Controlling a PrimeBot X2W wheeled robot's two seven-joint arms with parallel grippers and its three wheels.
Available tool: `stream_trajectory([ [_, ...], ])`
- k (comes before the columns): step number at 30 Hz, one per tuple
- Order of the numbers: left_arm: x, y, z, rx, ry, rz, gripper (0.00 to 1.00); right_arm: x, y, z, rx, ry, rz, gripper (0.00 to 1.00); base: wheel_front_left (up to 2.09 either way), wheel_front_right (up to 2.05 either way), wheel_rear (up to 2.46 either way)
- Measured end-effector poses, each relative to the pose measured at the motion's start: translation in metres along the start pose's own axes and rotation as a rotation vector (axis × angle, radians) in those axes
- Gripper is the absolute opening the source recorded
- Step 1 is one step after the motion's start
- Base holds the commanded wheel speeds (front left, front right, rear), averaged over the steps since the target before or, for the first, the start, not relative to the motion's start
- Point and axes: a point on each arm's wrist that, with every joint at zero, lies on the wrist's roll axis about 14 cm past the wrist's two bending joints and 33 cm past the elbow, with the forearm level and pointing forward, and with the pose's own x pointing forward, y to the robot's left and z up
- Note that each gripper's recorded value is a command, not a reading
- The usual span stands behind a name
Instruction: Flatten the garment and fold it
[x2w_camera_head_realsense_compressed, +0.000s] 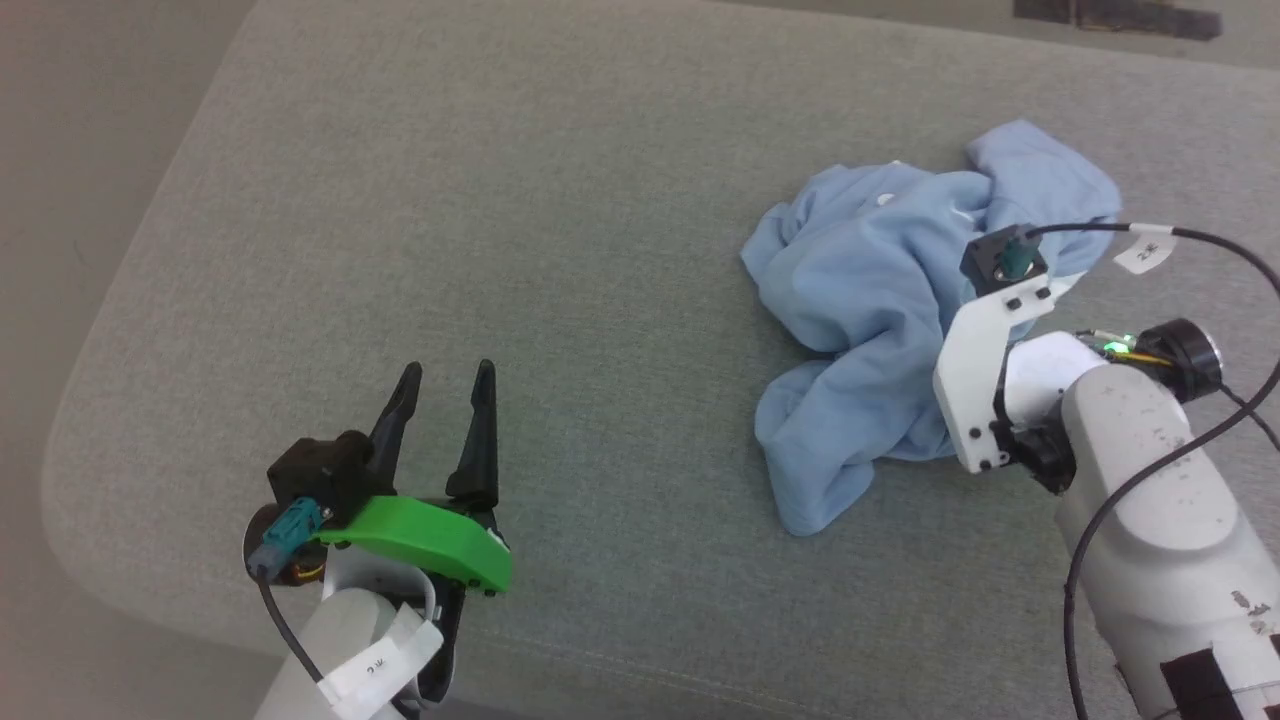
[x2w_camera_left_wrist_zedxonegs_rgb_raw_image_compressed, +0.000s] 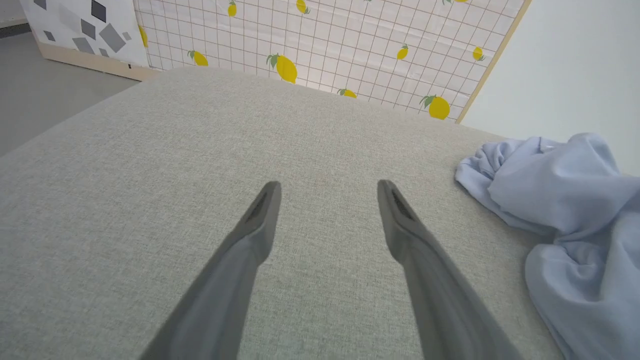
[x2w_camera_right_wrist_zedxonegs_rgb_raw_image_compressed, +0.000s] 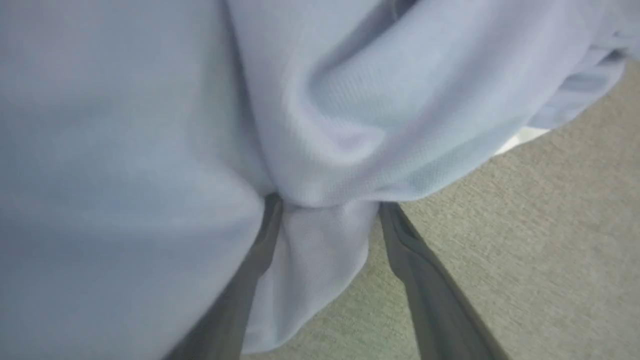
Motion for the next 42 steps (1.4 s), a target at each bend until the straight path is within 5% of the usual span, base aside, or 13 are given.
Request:
stream_trajectory([
  [1, 0.0, 0.003, -0.001, 0.0, 0.004, 0.009, 1.0, 0.002, 0.001, 0.003, 0.002, -0.008, 0.006, 0.12, 0.0, 0.0, 0.0],
  [2, -0.001, 0.006, -0.003, 0.002, 0.009, 0.019, 1.0, 0.003, 0.001, 0.004, -0.001, -0.017, 0.009, 0.0, 0.0, 0.0, 0.0],
  [8, -0.001, 0.007, -0.002, 0.013, 0.007, 0.016, 1.0, -0.007, -0.009, 0.021, 0.093, -0.126, 0.02, 0.0, 0.0, 0.0, 0.0],
  [15, -0.001, -0.012, 0.009, 0.006, -0.026, -0.042, 1.0, -0.082, -0.07, 0.069, 0.316, -0.493, -0.074, 0.0, 0.0, 0.0, 0.0],
  [19, -0.005, -0.021, 0.014, -0.004, -0.041, -0.068, 1.0, -0.098, -0.087, -0.008, 0.424, -0.419, -0.159, 0.0, 0.0, 0.0, 0.0],
  [24, -0.009, -0.03, 0.017, -0.009, -0.051, -0.093, 1.0, -0.094, -0.044, -0.119, 0.524, -0.166, -0.119, 0.0, 0.0, 0.0, 0.0],
  [28, -0.011, -0.034, 0.019, -0.011, -0.055, -0.106, 1.0, -0.097, -0.019, -0.15, 0.542, -0.095, -0.076, 0.0, 0.0, 0.0, 0.0],
  [29, -0.012, -0.035, 0.02, -0.013, -0.058, -0.108, 1.0, -0.099, -0.018, -0.149, 0.546, -0.108, -0.076, 0.05, 0.0, 0.0, 0.0],
  [30, -0.013, -0.035, 0.021, -0.016, -0.059, -0.11, 1.0, -0.102, -0.021, -0.144, 0.551, -0.143, -0.083, 0.58, 0.0, 0.0, 0.0],
  [31, -0.013, -0.036, 0.022, -0.016, -0.059, -0.112, 1.0, -0.107, -0.028, -0.135, 0.562, -0.204, -0.101, 1.0, 0.0, 0.0, 0.0],
  [37, -0.02, -0.037, 0.023, -0.014, -0.057, -0.118, 1.0, -0.159, -0.09, -0.085, 0.658, -0.646, -0.251, 1.0, 0.0, 0.0, 0.0],
  [42, -0.021, -0.037, 0.024, -0.016, -0.057, -0.119, 1.0, -0.193, -0.13, -0.088, 0.695, -0.835, -0.406, 1.0, 0.0, 0.0, 0.0],
])
